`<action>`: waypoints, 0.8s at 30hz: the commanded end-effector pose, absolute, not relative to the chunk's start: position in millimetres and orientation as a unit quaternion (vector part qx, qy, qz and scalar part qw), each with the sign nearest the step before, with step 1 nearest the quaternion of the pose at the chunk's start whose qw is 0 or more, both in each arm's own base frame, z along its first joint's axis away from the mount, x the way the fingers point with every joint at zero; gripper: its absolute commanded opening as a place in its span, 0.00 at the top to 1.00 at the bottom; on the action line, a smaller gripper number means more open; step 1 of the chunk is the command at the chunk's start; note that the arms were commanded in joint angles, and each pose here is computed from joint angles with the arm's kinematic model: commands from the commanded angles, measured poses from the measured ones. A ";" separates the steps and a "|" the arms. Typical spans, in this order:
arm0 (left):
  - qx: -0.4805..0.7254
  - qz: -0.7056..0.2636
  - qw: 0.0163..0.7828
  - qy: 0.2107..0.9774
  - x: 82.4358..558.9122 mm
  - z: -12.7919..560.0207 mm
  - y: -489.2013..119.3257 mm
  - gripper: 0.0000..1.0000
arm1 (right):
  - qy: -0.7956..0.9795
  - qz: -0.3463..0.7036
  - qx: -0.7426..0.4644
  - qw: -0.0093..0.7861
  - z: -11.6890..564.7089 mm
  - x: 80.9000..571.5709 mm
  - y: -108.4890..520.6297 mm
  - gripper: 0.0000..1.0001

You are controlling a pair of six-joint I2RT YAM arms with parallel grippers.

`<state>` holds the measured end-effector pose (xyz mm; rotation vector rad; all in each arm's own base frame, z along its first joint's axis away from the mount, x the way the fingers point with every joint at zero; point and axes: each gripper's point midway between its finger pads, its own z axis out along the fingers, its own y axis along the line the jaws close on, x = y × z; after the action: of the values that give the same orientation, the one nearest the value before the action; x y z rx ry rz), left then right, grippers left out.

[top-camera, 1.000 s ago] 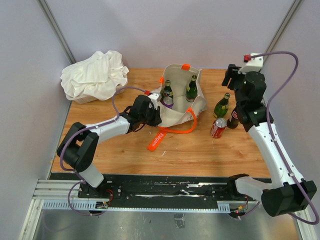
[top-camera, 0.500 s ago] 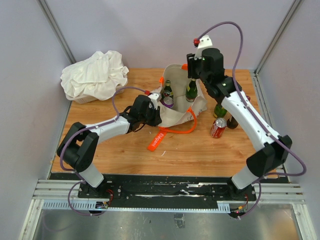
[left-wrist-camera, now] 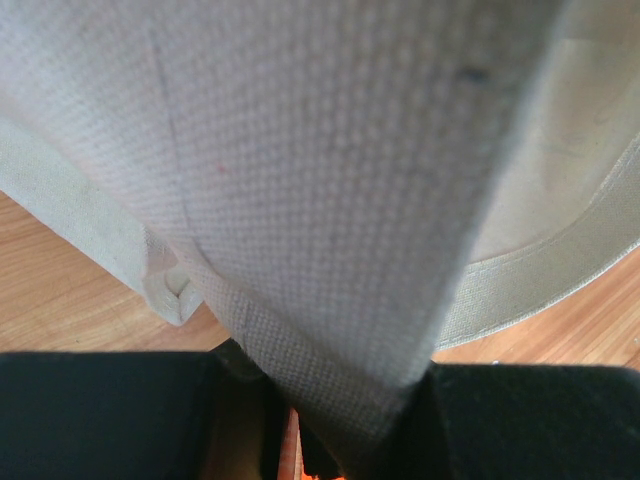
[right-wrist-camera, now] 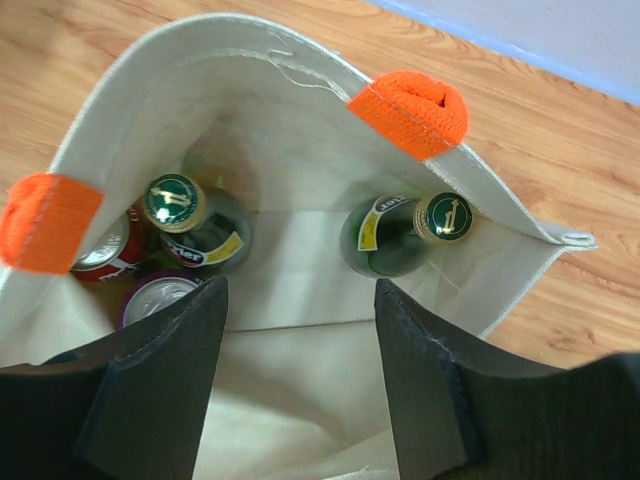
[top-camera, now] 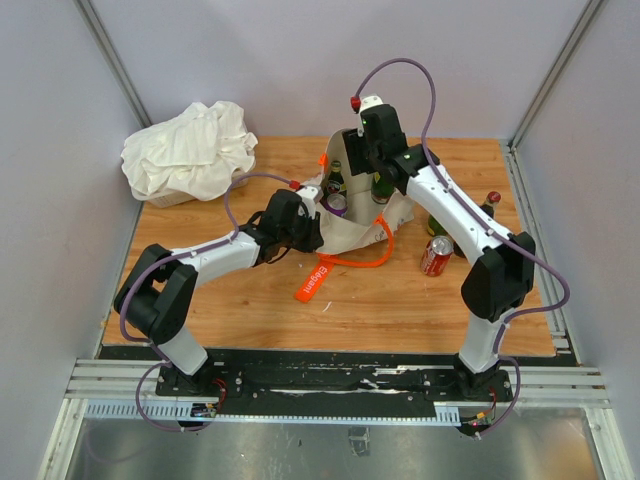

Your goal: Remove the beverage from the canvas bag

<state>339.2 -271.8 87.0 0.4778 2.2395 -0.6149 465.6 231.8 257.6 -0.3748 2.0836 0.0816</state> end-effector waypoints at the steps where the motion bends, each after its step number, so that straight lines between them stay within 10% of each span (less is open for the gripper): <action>1: 0.201 -0.247 0.344 0.884 327.1 74.1 -279.4 0.89 | 0.866 -0.011 -0.138 0.480 244.2 475.2 224.6 0.38; 24: 0.203 -0.242 0.341 0.885 323.4 72.0 -275.5 0.89 | 0.860 -0.076 0.009 0.505 224.4 525.5 160.2 0.19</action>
<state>339.0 -272.3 87.5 0.4795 2.2392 -0.6183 503.9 182.7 217.9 -0.1362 2.1301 -0.1526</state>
